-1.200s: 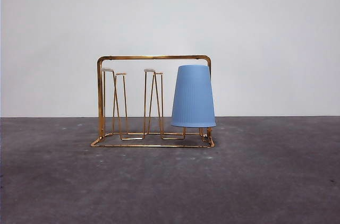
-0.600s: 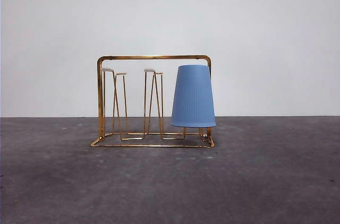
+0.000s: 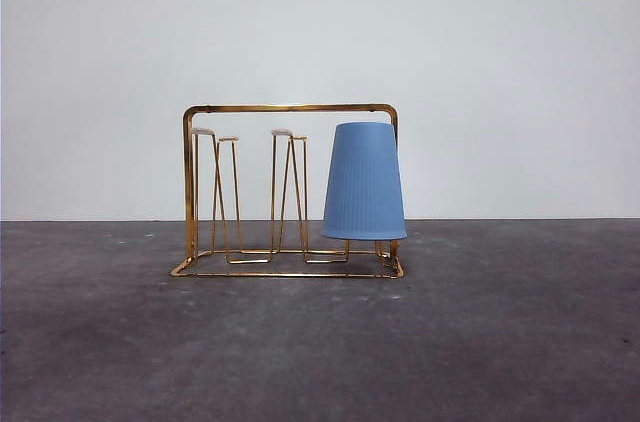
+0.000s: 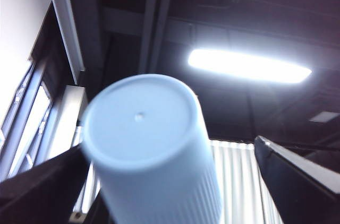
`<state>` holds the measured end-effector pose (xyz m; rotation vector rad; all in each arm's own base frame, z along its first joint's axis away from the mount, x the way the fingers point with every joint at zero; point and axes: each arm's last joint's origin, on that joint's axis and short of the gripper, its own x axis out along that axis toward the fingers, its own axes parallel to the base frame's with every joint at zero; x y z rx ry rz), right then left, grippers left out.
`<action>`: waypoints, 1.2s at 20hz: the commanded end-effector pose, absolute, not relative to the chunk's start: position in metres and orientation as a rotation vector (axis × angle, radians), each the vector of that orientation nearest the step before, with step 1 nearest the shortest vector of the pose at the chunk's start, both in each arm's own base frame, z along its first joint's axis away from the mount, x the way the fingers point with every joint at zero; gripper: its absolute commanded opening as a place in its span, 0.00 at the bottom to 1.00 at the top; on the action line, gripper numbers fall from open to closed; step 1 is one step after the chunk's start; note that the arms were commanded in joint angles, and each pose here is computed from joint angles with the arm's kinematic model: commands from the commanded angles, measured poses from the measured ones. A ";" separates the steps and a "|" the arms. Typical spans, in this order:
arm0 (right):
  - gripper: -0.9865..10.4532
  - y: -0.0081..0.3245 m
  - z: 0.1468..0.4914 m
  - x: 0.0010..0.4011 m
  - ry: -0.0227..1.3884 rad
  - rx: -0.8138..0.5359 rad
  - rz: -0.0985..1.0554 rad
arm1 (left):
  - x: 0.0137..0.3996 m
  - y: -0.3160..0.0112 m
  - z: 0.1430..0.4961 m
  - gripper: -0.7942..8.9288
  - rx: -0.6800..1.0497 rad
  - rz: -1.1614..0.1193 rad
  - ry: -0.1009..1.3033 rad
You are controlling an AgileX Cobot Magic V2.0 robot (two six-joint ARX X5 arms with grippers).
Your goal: Pick up cup 1,put cup 1 in the cup rack,pick up cup 2,put cup 2 in the cup rack
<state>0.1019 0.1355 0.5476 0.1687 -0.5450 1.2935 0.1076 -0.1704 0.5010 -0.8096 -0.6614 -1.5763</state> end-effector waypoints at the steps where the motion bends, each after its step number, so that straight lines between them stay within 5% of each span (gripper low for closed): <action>1: 0.08 0.140 0.545 0.106 -0.529 0.177 1.308 | 0.108 -0.171 0.499 0.63 -0.816 -1.587 -0.655; 7: 0.08 0.148 0.542 0.112 -0.505 0.168 1.324 | 0.107 -0.170 0.500 0.61 -0.822 -1.586 -0.673; 17: 0.08 0.149 0.540 0.113 -0.487 0.164 1.326 | 0.107 -0.170 0.500 0.08 -0.822 -1.584 -0.672; 24: 0.12 0.150 0.537 0.113 -0.442 0.155 1.328 | 0.107 -0.170 0.500 0.07 -0.821 -1.583 -0.672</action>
